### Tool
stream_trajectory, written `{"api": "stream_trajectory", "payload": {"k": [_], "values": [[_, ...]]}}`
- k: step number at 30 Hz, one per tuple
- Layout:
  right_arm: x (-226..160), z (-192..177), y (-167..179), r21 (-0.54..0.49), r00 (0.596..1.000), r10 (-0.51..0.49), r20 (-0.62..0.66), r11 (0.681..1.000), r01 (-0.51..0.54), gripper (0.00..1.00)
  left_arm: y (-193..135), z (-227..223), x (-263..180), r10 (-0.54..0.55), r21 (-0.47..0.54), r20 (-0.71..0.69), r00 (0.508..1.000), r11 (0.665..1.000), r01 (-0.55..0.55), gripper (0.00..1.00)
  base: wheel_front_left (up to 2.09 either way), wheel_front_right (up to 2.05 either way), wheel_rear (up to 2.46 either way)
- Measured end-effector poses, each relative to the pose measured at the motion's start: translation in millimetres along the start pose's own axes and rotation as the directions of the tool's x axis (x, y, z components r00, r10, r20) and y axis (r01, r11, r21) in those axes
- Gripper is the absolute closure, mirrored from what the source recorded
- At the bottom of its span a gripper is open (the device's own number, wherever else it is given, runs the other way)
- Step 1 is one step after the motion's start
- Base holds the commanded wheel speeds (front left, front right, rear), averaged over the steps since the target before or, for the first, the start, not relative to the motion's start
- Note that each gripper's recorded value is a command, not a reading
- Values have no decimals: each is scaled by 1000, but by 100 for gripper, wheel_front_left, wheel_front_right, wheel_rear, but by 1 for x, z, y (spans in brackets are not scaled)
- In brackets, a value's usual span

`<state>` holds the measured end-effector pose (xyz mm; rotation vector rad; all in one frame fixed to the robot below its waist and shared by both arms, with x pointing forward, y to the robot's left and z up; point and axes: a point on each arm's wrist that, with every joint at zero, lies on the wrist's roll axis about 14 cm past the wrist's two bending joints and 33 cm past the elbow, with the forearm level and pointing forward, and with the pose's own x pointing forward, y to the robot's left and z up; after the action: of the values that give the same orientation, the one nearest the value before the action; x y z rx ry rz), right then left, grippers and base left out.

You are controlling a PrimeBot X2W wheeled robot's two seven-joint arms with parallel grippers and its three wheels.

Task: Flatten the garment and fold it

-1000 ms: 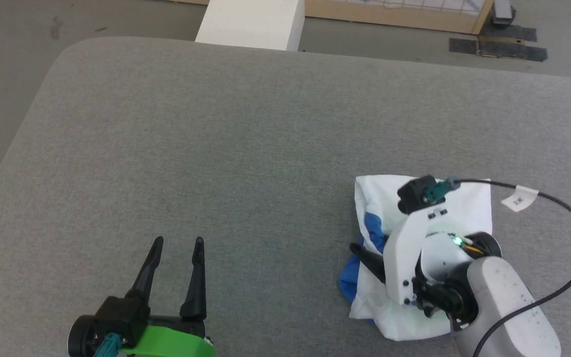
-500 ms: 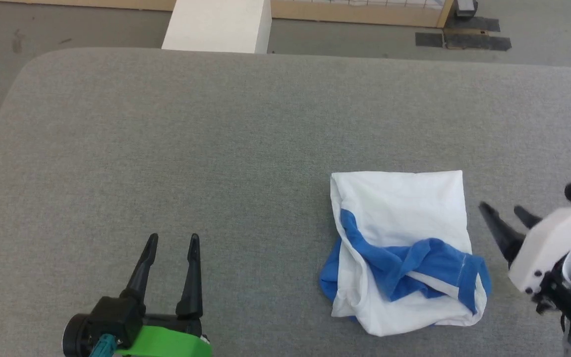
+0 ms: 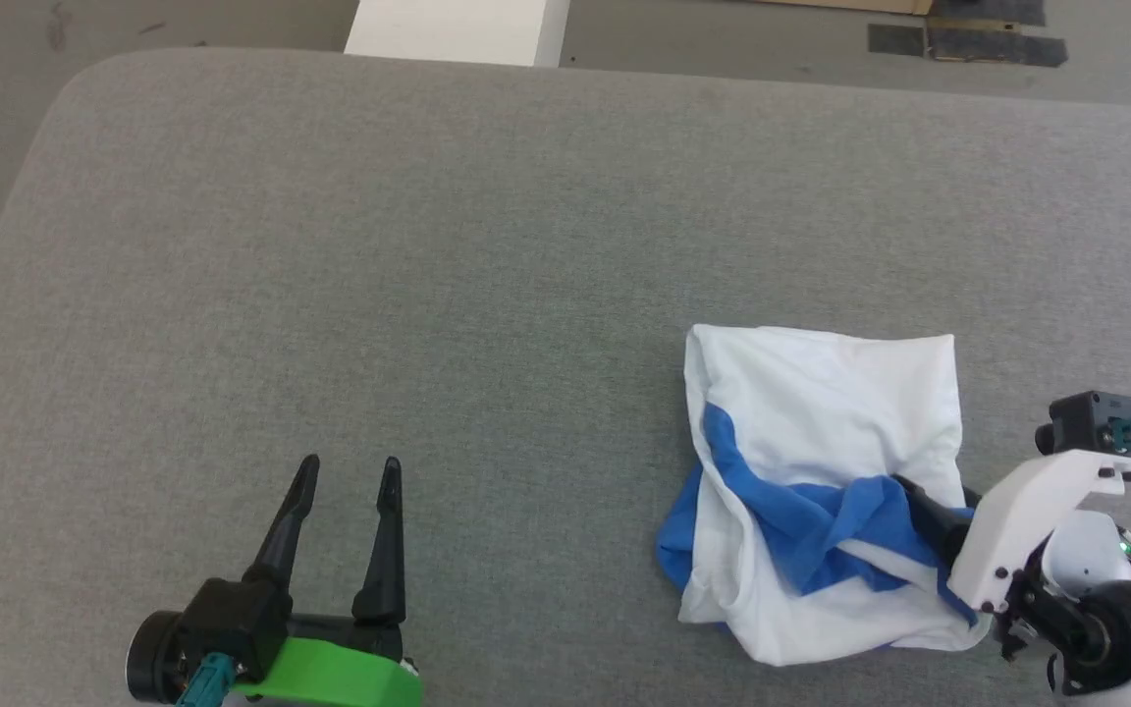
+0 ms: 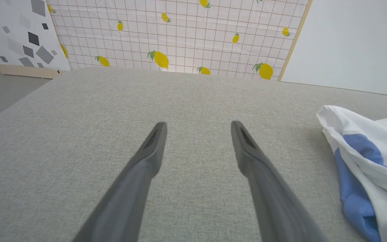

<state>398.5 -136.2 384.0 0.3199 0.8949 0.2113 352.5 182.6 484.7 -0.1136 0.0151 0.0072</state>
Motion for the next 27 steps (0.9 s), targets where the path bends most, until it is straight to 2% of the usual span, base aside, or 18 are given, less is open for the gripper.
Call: {"api": "stream_trajectory", "payload": {"k": [3, 4, 6, 11, 15, 19, 25, 27], "values": [[11, 0, 6, -5, 1000, 16, -12, 1000, -16, 0, 3, -2, -1, 9, 2, -8, 1000, 1000, -9, 0, 0, 0, 0], [14, 0, 8, -4, 1000, 25, -14, 1000, -25, 27, 3, -2, -1, 11, 3, -9, 1000, 1000, -11, 0, 0, 0, 0], [19, 0, 12, 4, 999, 42, -18, 999, -42, 100, 3, -2, 0, 12, 4, -9, 1000, 1000, -11, 0, 0, 0, 0], [18, 5, 15, 3, 999, 46, 17, 999, -47, 100, 0, 0, 1, -5, 8, -3, 1000, 1000, 5, 0, 0, 0, 0], [7, 12, 5, -18, 999, -2, 49, 1000, 3, 100, -7, 3, 4, -36, 10, 6, 999, 999, 36, 0, 0, 0, 0], [-15, 28, -20, -59, 993, -87, 80, 994, 92, 100, -22, 5, 9, -88, 4, 10, 996, 996, 88, 0, 0, 0, 0], [-58, 64, -69, -147, 963, -231, 142, 957, 251, 100, -45, 7, 22, -170, -4, 19, 985, 985, 170, 0, 0, 0, 0], [-73, 77, -89, -187, 942, -293, 165, 928, 322, 100, -52, 8, 29, -197, -3, 26, 980, 980, 197, 0, 0, 0, 0]]}}
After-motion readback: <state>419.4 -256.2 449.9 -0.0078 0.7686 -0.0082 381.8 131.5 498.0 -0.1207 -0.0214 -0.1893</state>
